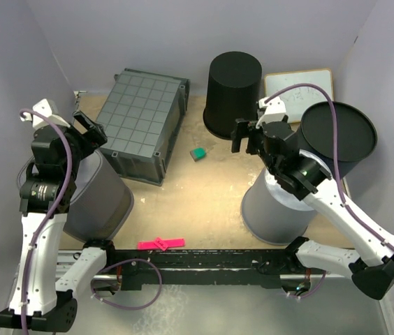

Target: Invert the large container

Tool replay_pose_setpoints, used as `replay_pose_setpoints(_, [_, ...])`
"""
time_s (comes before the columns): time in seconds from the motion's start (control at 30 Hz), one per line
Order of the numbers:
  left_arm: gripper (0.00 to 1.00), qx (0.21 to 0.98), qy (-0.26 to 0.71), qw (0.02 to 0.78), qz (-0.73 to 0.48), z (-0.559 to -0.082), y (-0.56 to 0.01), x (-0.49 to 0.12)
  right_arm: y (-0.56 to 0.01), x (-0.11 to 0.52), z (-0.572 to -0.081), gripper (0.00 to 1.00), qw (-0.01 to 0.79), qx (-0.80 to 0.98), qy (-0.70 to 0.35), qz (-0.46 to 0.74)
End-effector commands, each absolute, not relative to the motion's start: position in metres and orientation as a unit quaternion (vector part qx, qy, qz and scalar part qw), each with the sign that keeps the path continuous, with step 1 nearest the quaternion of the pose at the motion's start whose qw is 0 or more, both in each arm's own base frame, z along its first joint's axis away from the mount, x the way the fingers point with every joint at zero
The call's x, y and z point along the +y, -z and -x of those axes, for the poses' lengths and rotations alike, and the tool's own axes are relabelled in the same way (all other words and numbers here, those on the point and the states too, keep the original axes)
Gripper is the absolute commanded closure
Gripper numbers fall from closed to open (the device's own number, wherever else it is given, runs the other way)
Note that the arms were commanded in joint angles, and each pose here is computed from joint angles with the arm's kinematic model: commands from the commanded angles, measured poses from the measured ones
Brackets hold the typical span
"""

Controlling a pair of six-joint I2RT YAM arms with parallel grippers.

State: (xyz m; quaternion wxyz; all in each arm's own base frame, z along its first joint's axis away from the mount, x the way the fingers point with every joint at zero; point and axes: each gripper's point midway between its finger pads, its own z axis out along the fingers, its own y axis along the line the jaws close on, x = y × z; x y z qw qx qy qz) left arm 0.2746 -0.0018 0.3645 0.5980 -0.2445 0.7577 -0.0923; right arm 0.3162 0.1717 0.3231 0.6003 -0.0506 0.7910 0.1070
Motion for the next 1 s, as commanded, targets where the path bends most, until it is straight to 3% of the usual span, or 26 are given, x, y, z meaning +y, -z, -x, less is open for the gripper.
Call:
replay_pose_setpoints(0.0, [0.16,0.779,0.037,0.569,0.259,-0.278,-0.336,0.014,-0.303,0.119,-0.307,0.0,0.581,0.814,0.006,0.005])
replay_pose_setpoints(0.57, [0.15,0.735,0.054,0.62,0.27,-0.269,-0.364,0.018,-0.353,0.141,-0.297,0.0,0.626,0.772,-0.113,-0.001])
replay_pose_setpoints(0.97, [0.16,0.733,0.061,0.62,0.273,-0.273,-0.364,0.016,-0.354,0.125,-0.29,0.0,0.647,0.755,-0.108,-0.026])
